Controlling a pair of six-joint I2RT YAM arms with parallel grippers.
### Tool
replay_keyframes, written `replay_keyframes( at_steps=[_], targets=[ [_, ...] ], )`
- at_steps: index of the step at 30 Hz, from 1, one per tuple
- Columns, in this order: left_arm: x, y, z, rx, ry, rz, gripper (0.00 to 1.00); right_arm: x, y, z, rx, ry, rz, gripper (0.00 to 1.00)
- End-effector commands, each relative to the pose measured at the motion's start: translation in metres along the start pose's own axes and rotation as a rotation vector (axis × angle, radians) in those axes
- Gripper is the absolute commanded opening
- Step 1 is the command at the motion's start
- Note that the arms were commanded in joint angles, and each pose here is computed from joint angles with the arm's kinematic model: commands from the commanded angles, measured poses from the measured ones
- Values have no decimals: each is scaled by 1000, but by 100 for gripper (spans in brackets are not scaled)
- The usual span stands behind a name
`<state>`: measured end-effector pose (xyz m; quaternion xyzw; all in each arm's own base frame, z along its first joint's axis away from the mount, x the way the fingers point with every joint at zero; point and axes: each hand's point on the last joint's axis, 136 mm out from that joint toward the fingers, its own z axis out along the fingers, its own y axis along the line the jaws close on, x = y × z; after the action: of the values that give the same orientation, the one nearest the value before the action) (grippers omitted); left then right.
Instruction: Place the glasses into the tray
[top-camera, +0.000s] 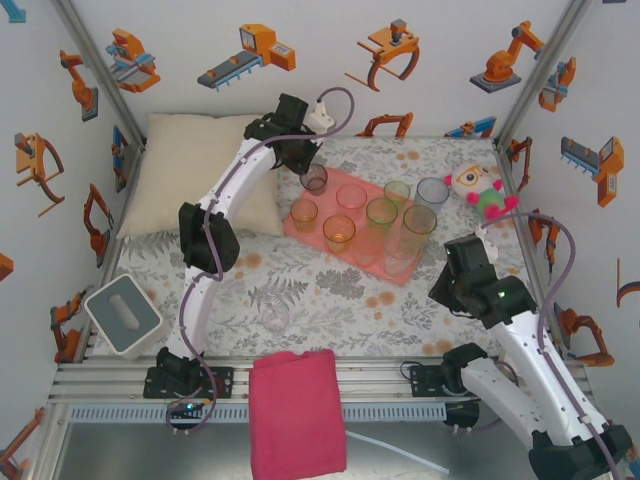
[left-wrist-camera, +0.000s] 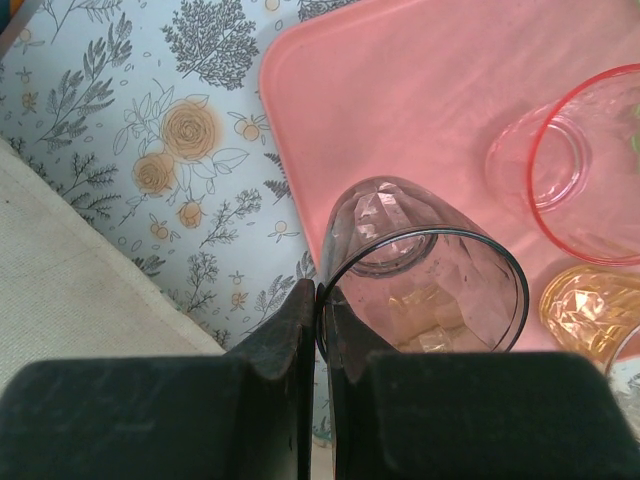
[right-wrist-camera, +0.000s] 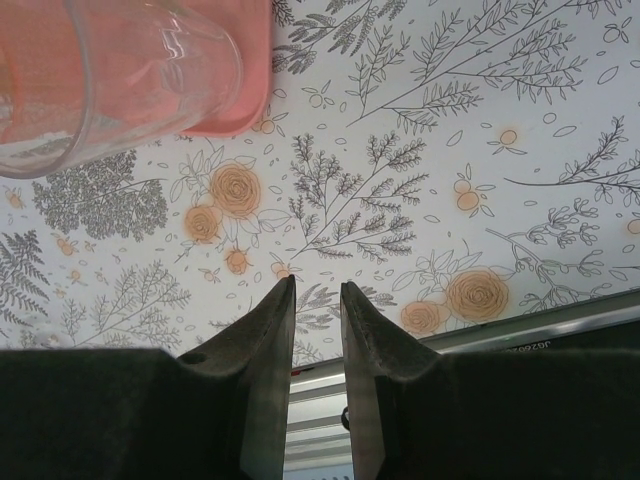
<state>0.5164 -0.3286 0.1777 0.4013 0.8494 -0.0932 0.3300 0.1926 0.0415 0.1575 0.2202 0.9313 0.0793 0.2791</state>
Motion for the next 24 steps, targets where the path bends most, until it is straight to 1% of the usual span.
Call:
replay_keyframes(
  at_steps=[1,16,24],
  targets=[
    [3,-2,6,24,5,-7,13,1,0,2,2,-6,12,28],
    [15,-2,34,33,33,-16,14,3,-2,3,7,2,13,28],
    [18,-3,41,40,37,-22,17,3,-1,4,8,3,11,28]
  ],
)
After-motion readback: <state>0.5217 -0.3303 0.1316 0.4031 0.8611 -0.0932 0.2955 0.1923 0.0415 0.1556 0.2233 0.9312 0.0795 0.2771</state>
